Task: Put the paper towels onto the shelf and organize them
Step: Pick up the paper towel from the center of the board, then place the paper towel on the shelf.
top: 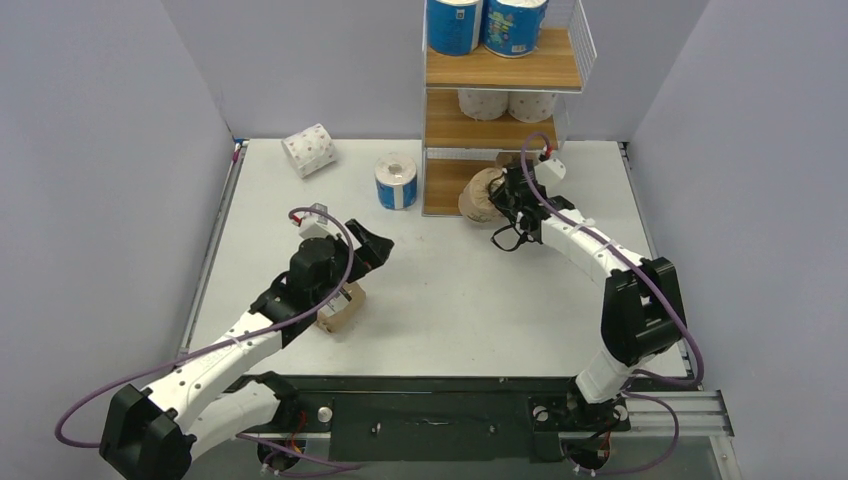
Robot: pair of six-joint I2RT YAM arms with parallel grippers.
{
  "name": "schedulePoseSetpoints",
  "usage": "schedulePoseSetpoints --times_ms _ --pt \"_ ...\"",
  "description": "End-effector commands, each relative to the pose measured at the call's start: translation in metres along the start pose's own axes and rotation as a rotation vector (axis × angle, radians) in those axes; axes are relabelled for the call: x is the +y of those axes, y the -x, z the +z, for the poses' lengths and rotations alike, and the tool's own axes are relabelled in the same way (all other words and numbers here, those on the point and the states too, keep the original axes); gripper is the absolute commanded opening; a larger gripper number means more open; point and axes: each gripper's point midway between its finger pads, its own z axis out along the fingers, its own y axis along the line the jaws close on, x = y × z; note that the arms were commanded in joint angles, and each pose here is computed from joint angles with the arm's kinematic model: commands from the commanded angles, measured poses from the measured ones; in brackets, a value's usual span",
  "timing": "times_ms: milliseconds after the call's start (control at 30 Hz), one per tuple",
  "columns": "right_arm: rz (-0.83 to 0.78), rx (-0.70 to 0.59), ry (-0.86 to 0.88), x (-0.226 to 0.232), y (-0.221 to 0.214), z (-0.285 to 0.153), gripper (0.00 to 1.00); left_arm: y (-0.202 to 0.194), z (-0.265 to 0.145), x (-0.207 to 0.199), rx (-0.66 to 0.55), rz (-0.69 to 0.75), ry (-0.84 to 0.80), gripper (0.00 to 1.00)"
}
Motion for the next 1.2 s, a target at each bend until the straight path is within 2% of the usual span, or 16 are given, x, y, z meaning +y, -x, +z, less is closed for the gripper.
schedulePoseSetpoints --times_ms 0,133,467,1167 --pt "0.116 -0.15 0.082 0.034 0.045 0.0 0.31 0.002 -0.008 -0.003 -0.003 -0.021 -0.02 0.96" --pt "0.158 -0.173 0.085 0.036 0.046 0.01 0.31 -0.002 -0.009 -0.001 0.014 -0.028 -0.015 0.96" --pt "0.194 -0.193 0.064 0.039 0.048 0.034 0.31 0.006 -0.015 0.007 -0.032 -0.034 0.01 0.96" --pt "0.169 -0.142 0.021 0.035 0.034 0.059 0.33 -0.008 -0.008 0.012 0.009 -0.042 0.017 0.96"
